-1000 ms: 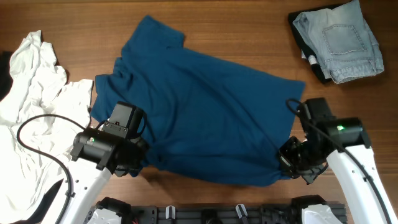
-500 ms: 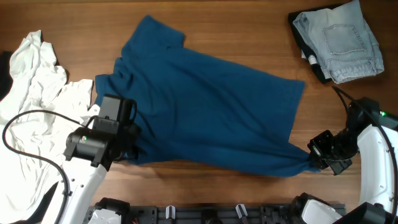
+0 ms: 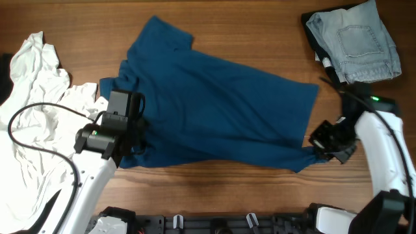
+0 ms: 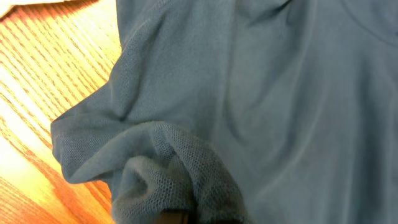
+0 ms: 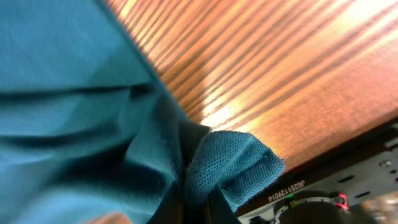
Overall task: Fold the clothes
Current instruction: 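Lower the held edge and pull it back toward the robot, then carry both held near corners forward toward the shirt's far edge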
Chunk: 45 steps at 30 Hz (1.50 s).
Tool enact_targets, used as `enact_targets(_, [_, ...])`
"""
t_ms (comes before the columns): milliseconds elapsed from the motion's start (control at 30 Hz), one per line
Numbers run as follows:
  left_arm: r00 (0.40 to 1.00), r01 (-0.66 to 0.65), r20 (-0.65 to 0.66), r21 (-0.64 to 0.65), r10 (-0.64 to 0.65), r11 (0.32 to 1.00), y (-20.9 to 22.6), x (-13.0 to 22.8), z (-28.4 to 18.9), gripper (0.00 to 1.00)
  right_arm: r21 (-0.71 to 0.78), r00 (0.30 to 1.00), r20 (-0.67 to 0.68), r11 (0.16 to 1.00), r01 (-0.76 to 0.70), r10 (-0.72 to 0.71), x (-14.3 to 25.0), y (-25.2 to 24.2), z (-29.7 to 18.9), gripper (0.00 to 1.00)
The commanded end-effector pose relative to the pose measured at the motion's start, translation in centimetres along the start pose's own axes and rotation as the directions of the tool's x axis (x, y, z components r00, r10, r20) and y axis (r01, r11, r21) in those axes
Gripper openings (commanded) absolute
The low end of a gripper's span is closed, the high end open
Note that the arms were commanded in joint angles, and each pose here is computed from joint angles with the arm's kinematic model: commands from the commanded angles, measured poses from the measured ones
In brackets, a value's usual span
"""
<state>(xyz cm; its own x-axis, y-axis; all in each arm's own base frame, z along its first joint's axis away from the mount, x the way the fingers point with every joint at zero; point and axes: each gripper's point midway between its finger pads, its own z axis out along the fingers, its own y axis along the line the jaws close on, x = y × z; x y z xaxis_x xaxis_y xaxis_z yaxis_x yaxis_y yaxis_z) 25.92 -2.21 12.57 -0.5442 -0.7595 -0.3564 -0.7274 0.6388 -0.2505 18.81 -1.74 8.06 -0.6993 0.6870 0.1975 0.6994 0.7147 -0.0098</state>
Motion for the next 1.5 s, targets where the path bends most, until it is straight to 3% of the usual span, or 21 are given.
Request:
enact_targets(0, [1.000,-0.017,0.019,-0.033,0.017,0.999,0.3,-0.5,0.7,0.04,0.104,0.992,0.061,0.990,0.100,-0.107,0.1,1.7,0.1,0.04])
enact_targets(200, [0.992,-0.030,0.124,-0.010,0.031,0.999,-0.6,-3.1,0.6,0.04,0.064,0.981,0.133,0.989,0.130,-0.138,-1.0,4.2,-0.6,0.04])
enact_targets(400, [0.986,0.048,0.162,-0.019,-0.044,0.999,-0.2,-6.6,3.0,0.04,0.070,0.979,0.126,0.986,0.152,-0.160,-3.0,5.4,0.7,0.04])
enact_targets(700, [0.994,0.008,0.110,-0.050,-0.002,0.999,-0.6,-6.4,6.2,0.04,0.057,0.929,0.312,0.981,0.188,-0.196,-8.5,9.3,-3.0,0.04])
enact_targets(933, [0.993,0.010,0.119,-0.039,-0.006,0.999,-0.8,-6.6,6.2,0.04,0.072,0.939,0.259,0.974,0.216,-0.227,-8.3,9.4,-2.1,0.04])
enact_targets(967, [0.993,0.011,0.121,-0.036,-0.006,0.999,-0.9,-6.7,6.2,0.04,0.076,0.940,0.252,0.973,0.217,-0.229,-8.3,9.4,-1.9,0.13])
enact_targets(1000, [0.993,0.011,0.121,-0.036,-0.006,0.999,-0.9,-6.7,6.2,0.06,0.084,0.942,0.240,0.972,0.219,-0.233,-8.4,9.5,-1.4,0.49])
enact_targets(1067, [0.992,0.012,0.123,-0.033,-0.007,0.999,-1.0,-6.7,6.2,0.07,0.089,0.935,0.241,0.966,0.245,-0.259,-8.6,9.6,-1.2,0.63])
enact_targets(1100, [0.992,0.012,0.123,-0.029,-0.008,0.999,-1.0,-6.7,6.2,0.11,0.090,0.931,0.243,0.962,0.259,-0.273,-8.7,9.7,-1.2,0.79])
enact_targets(1133, [0.993,0.012,0.120,-0.024,-0.009,1.000,-1.1,-6.7,6.2,0.17,0.091,0.928,0.246,0.960,0.267,-0.281,-8.8,9.8,-1.3,0.86])
enact_targets(1167, [0.993,0.012,0.121,-0.023,-0.009,1.000,-1.2,-6.7,6.2,0.18,0.093,0.925,0.245,0.957,0.275,-0.290,-8.8,9.8,-1.3,0.86])
enact_targets(1233, [0.992,0.013,0.124,-0.020,-0.010,1.000,-1.2,-6.8,6.2,0.36,0.100,0.917,0.243,0.949,0.300,-0.316,-8.8,9.8,-1.3,0.85])
enact_targets(1300, [0.992,0.011,0.123,-0.020,-0.009,1.000,-1.2,-6.8,6.2,0.59,0.095,0.904,0.254,0.939,0.330,-0.343,-9.0,10.2,-1.8,0.84])
enact_targets(1400, [0.994,-0.039,0.104,0.025,0.037,0.999,-2.3,-6.6,6.3,0.78,0.061,0.871,0.319,0.925,0.375,-0.374,-10.0,12.0,-4.4,0.75])
enact_targets(1467, [0.994,-0.039,0.105,0.064,0.032,0.997,-3.1,-6.7,6.2,0.75,0.044,0.846,0.363,0.914,0.404,-0.391,-10.6,13.1,-6.2,0.76])
